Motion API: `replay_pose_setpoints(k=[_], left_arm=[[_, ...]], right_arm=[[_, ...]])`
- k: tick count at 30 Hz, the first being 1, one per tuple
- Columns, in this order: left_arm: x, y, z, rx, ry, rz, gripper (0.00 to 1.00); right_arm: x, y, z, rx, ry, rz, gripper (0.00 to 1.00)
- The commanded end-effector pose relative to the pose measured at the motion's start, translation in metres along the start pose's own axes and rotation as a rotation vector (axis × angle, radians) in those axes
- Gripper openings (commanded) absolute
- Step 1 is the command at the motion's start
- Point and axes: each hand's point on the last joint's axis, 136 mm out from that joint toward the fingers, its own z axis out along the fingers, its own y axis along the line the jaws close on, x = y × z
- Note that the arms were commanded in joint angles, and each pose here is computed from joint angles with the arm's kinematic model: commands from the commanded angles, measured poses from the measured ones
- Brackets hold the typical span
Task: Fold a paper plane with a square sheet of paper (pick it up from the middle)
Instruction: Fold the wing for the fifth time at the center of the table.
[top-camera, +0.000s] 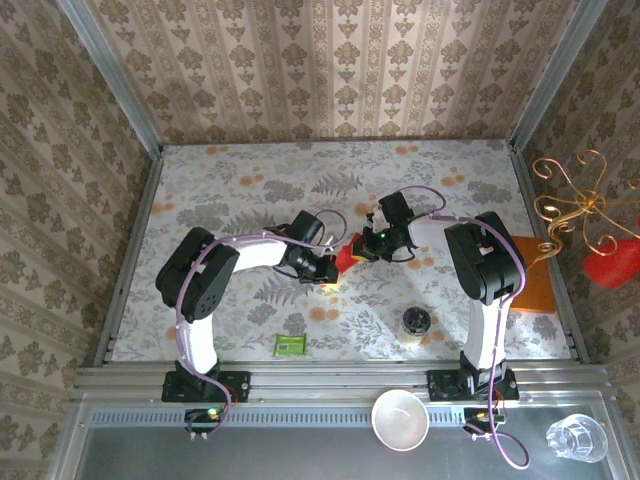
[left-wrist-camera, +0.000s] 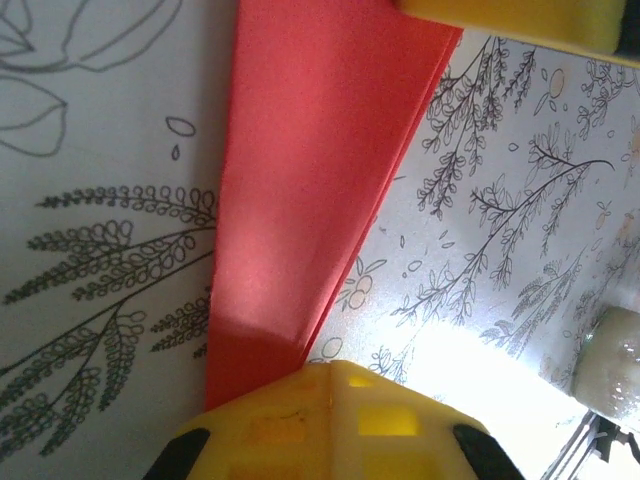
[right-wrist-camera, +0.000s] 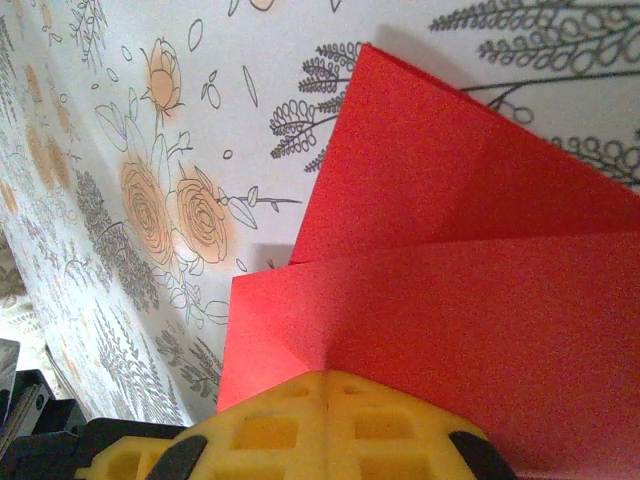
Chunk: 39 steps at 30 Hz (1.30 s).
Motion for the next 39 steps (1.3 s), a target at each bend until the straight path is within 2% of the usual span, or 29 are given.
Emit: replay_pose_setpoints(k=[1, 5, 13, 20, 29, 39], left_arm=[[0.060, 0.037, 0.007, -0.097, 0.166, -0.116, 0.00], [0.060, 0.037, 0.007, -0.070, 0.142, -0.134, 0.00], [-0.013, -0.027, -0.036, 0.042, -0.048, -0.005, 0.00], [-0.039, -0.010, -0.022, 0.013, -0.039, -0.006, 0.00], [-0.031, -0.002, 0.000, 0.031, 0.038, 0.011, 0.00], [0.033, 0.028, 0.012, -0.036, 0.148, -0.046, 0.00]], right_arm=[[0.008, -0.057, 0.012, 0.186, 0.017, 0.070, 0.05], [0.009, -0.056, 0.012, 0.182, 0.020, 0.069, 0.04], [0.010, -0.057, 0.012, 0.185, 0.023, 0.066, 0.05], [0.012, -0.059, 0.015, 0.182, 0.031, 0.072, 0.05], [0.012, -0.061, 0.017, 0.185, 0.033, 0.076, 0.05], [0.012, -0.069, 0.018, 0.231, 0.040, 0.097, 0.04]])
